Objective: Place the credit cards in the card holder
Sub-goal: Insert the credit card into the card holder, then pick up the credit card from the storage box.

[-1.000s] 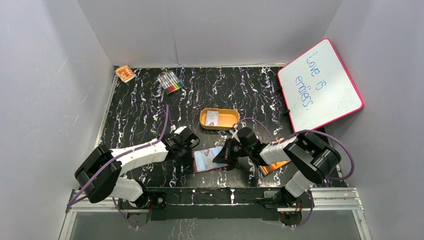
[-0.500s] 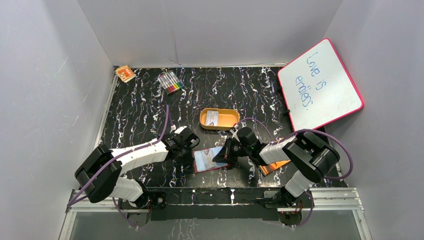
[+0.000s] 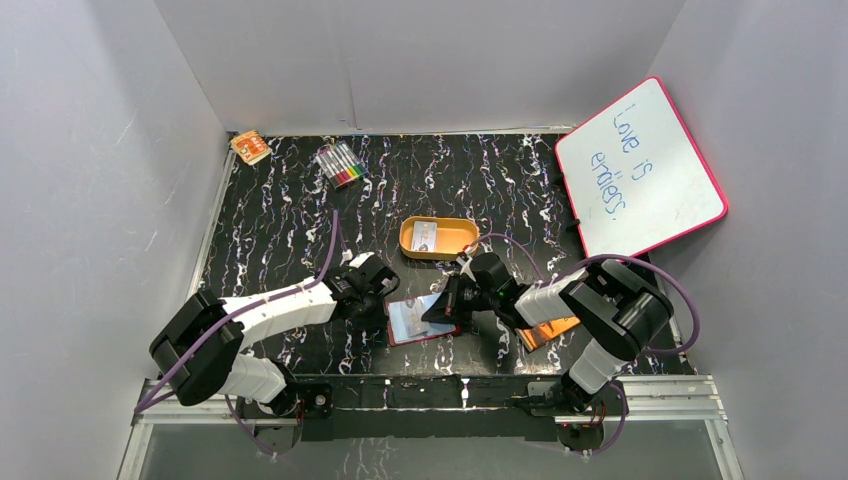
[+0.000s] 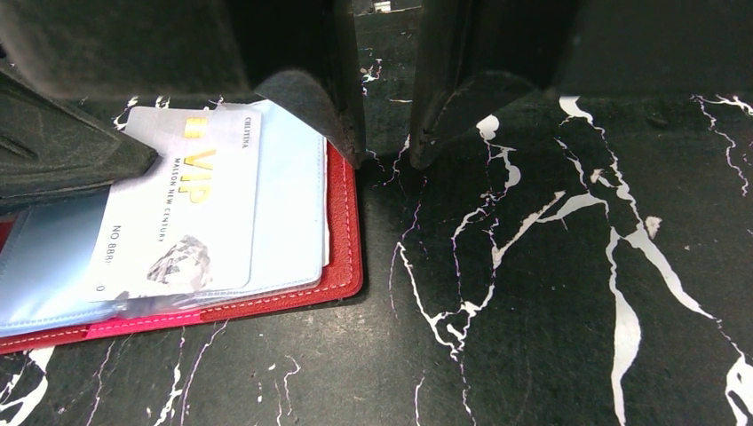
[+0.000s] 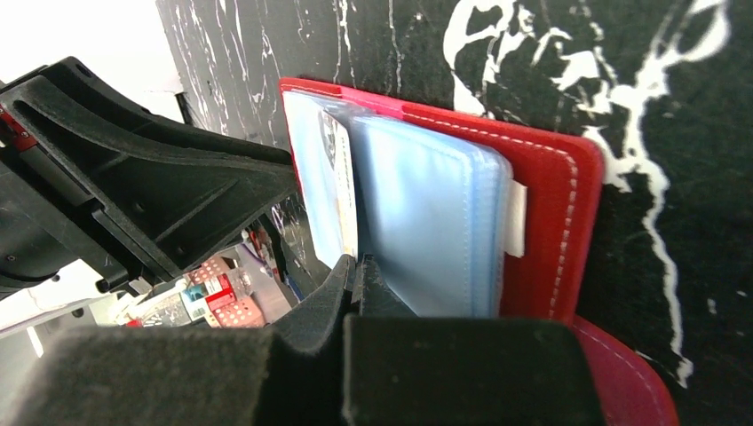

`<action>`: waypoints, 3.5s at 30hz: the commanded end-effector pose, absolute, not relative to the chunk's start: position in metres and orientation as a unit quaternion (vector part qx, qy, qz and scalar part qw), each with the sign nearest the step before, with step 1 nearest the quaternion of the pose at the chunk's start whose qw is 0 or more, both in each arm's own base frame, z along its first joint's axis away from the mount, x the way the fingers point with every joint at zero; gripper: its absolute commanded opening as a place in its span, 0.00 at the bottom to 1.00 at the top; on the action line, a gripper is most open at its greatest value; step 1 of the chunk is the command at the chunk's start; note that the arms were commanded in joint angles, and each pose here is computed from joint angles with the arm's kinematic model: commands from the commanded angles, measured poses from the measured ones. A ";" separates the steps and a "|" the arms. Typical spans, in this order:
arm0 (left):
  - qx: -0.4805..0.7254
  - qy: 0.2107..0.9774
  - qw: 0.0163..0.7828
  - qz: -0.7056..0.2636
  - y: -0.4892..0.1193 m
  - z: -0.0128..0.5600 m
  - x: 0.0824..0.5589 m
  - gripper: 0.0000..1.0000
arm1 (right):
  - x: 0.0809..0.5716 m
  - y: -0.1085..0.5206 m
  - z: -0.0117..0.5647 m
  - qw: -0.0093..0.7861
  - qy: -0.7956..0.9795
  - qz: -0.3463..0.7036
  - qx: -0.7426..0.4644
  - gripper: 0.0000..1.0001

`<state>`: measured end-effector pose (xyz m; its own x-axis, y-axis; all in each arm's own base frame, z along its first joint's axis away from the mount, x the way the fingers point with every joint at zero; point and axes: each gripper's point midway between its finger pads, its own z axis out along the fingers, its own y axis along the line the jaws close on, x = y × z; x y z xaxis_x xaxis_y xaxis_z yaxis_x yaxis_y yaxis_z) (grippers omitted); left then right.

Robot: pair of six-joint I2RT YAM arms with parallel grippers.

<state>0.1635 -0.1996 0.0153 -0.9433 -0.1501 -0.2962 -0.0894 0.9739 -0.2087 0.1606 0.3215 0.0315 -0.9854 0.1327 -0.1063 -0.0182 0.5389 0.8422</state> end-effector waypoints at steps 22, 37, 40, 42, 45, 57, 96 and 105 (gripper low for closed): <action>-0.051 0.990 0.108 -0.076 -0.190 -0.010 0.142 0.23 | 0.150 0.343 0.031 0.072 0.879 0.471 -0.014 0.00; -0.048 0.988 0.124 -0.075 -0.185 -0.003 0.143 0.23 | 0.158 0.326 0.068 0.115 0.902 0.415 -0.042 0.58; -0.050 0.988 0.131 -0.072 -0.183 0.002 0.145 0.24 | 0.169 0.315 0.082 0.151 0.913 0.376 -0.054 0.59; -0.053 0.986 0.143 -0.068 -0.180 0.009 0.148 0.24 | 0.186 0.308 0.098 0.192 0.916 0.348 -0.055 0.59; -0.062 0.981 0.171 -0.070 -0.176 0.024 0.155 0.26 | 0.220 0.293 0.115 0.255 0.919 0.298 -0.036 0.59; -0.102 0.952 0.262 -0.120 -0.166 0.078 0.168 0.47 | 0.331 0.292 0.117 0.267 0.900 0.345 -0.008 0.60; -0.126 0.950 0.265 -0.106 -0.154 0.070 0.163 0.47 | 0.355 0.299 0.051 0.204 0.920 0.334 0.032 0.39; -0.120 0.952 0.261 -0.105 -0.156 0.067 0.164 0.47 | 0.354 0.294 0.053 0.211 0.913 0.346 0.038 0.35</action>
